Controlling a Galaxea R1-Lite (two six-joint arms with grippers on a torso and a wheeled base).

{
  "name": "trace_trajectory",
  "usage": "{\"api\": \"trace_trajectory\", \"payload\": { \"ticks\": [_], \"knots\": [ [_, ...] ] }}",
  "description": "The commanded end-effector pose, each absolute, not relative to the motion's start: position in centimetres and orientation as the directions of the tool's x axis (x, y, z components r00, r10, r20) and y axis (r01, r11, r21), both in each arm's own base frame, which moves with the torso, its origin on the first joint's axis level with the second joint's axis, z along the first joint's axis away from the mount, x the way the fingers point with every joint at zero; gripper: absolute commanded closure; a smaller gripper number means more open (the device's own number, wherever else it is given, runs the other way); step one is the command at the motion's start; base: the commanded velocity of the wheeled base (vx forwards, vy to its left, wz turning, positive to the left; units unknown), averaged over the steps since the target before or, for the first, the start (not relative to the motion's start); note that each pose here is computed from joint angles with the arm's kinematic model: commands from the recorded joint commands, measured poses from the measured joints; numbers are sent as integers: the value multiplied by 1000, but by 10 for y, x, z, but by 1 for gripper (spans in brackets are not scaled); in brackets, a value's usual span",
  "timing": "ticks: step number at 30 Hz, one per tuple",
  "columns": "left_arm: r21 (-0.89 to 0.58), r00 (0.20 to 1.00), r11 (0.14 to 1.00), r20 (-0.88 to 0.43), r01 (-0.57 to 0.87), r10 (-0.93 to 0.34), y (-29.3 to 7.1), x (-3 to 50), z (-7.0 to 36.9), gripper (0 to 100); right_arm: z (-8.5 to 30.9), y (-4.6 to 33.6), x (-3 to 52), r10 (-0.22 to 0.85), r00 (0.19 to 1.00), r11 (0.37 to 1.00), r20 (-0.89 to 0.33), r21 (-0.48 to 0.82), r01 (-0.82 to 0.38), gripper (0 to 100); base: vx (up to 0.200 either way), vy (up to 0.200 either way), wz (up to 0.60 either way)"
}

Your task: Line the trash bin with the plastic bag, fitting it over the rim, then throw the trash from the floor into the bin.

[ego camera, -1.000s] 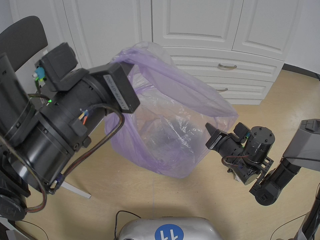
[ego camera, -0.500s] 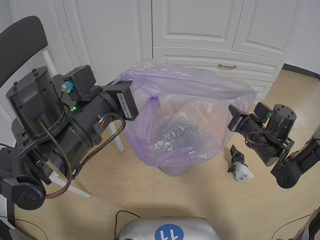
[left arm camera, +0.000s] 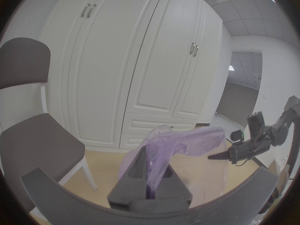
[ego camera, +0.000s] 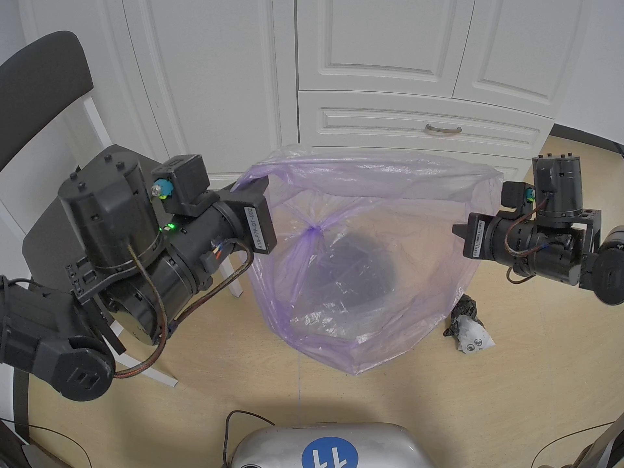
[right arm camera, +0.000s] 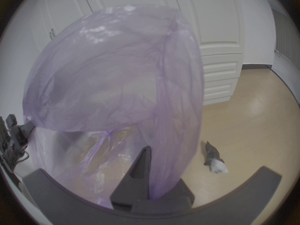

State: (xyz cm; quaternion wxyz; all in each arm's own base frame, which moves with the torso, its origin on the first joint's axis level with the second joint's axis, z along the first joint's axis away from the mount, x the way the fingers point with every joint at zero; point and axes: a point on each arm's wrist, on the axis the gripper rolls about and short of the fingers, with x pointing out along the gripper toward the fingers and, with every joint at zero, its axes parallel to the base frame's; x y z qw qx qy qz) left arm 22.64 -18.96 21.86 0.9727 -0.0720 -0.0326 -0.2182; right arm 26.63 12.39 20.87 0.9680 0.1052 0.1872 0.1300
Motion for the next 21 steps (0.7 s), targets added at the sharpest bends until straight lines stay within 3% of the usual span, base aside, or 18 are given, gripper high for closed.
{"api": "trace_trajectory", "payload": {
  "ticks": [1,6,11,21],
  "knots": [
    [-99,902,898,-3,429,-432,-194,251,183,100,249,106,236,352,886,931,-302,214,-297,100,0,0,0],
    [-79,898,894,30,441,-440,-189,240,191,100,236,100,226,343,888,939,-308,83,-334,100,0,0,0],
    [-32,884,883,33,468,-467,-194,230,189,100,228,100,218,352,897,935,-268,51,-351,100,0,0,0],
    [121,852,854,89,505,-516,-193,193,187,100,219,104,165,340,906,904,-250,-180,-389,100,0,0,0]
  ]
}}
